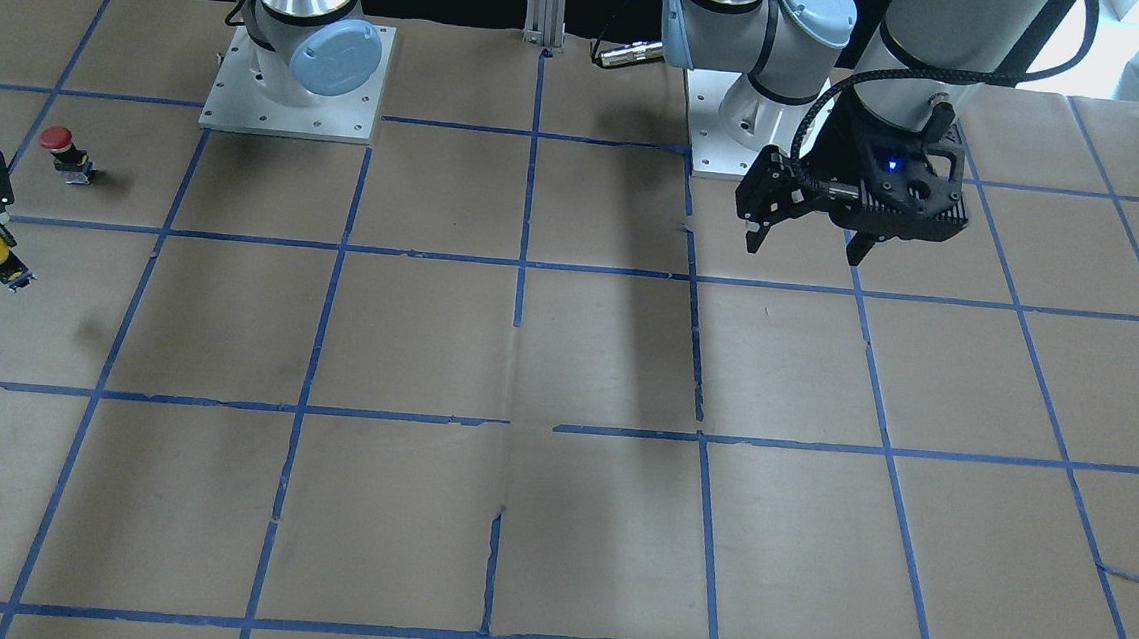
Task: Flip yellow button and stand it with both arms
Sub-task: 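Lower the button upright onto the table with the right gripper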
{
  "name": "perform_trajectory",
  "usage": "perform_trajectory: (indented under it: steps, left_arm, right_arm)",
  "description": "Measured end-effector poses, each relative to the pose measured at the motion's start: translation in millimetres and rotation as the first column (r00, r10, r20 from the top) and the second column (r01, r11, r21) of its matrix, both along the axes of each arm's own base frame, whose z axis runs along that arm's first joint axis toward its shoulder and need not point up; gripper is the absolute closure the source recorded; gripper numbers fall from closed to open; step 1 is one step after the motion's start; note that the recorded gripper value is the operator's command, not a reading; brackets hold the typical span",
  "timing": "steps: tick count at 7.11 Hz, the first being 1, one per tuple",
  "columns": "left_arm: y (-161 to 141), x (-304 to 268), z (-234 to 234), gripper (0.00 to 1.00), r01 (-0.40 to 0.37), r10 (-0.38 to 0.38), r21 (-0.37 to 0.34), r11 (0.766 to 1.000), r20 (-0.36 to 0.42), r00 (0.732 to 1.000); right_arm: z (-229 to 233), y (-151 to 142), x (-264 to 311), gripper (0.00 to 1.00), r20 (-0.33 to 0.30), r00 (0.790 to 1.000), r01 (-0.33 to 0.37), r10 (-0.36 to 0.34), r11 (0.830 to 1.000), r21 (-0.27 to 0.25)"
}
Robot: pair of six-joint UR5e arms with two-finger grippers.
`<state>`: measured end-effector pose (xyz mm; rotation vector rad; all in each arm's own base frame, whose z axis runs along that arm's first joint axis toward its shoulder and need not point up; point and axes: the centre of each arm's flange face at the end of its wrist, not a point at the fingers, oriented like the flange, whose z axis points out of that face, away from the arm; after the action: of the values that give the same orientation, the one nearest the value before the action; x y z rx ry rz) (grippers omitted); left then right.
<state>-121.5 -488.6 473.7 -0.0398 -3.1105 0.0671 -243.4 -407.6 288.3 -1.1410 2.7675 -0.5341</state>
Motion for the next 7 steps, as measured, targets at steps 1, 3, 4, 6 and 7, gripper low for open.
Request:
perform_trajectory:
  steps: [1,3,4,6,7]
  left_arm:
    - [0.1,-0.3,0.0,0.00,0.000,0.000,0.000,1.000,0.000,1.000]
    - [0.3,-1.3,0.0,0.00,-0.003,0.003,0.000,1.000,-0.001,1.000]
    - [0.5,-1.5,0.2,0.00,-0.005,0.005,0.000,1.000,-0.001,1.000]
    - [0.5,-1.5,0.3,0.00,-0.006,0.006,0.000,1.000,0.000,1.000]
    - [0.6,-1.5,0.2,0.00,-0.006,0.006,0.000,1.000,0.000,1.000]
  right_arm:
    - [-16.0,-0.3,-12.6,0.90,0.020,1.000,-0.017,0.017,1.000,-0.013]
    - [-39.4,3.3,-33.8,0.90,0.052,0.997,-0.046,0.049,0.998,-0.050]
    - [-46.2,5.6,-40.3,0.85,0.063,0.996,-0.054,0.058,0.997,-0.061]
    - [-52.8,9.0,-44.6,0.75,0.081,0.995,-0.058,0.063,0.996,-0.062]
    - [-55.6,11.7,-47.8,0.62,0.089,0.995,-0.050,0.055,0.997,-0.059]
